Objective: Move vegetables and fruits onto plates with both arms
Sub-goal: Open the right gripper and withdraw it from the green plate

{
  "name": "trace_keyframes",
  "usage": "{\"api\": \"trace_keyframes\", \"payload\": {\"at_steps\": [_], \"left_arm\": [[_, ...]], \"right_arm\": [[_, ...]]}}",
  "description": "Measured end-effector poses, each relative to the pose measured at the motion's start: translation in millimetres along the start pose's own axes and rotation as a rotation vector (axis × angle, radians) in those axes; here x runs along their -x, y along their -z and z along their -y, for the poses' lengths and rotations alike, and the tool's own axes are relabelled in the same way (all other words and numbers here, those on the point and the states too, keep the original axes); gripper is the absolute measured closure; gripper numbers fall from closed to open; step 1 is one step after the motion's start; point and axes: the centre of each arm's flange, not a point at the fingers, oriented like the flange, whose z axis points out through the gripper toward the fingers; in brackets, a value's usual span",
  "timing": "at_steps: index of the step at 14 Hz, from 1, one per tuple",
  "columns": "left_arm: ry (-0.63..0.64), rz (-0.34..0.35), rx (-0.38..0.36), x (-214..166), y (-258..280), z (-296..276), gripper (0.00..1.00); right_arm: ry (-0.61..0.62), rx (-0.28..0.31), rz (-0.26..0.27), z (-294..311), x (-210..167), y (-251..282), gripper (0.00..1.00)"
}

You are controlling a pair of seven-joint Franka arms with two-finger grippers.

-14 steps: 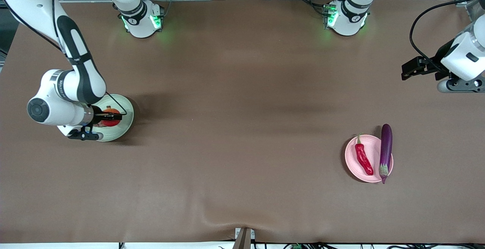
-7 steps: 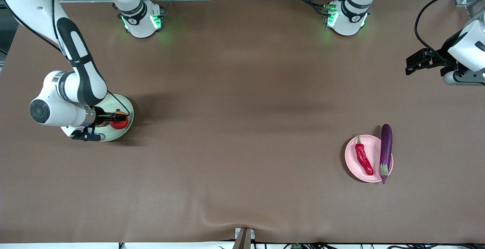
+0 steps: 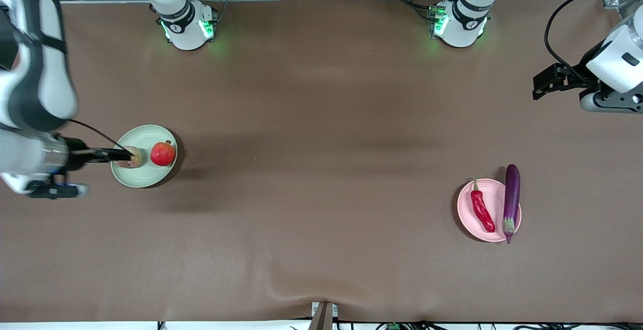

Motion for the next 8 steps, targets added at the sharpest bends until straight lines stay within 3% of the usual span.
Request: {"api": "trace_keyframes", "payload": {"at_steps": [4, 6, 8], "left_arm": [[0.003, 0.001, 0.0, 0.1, -0.3, 1.4, 0.0], [0.004, 0.002, 0.0, 0.1, -0.5, 2.0, 0.0], [0.005, 0.002, 0.0, 0.0, -0.6, 3.0, 0.0]], "right_arm": [[0.028, 0.026, -0.005, 17.2, 38.0, 84.2, 0.0], [-0.019, 0.035, -0.04, 31.2, 63.1, 115.9, 0.0], [-0.08, 0.044, -0.033, 49.8, 100.9, 141.8, 0.0]]}}
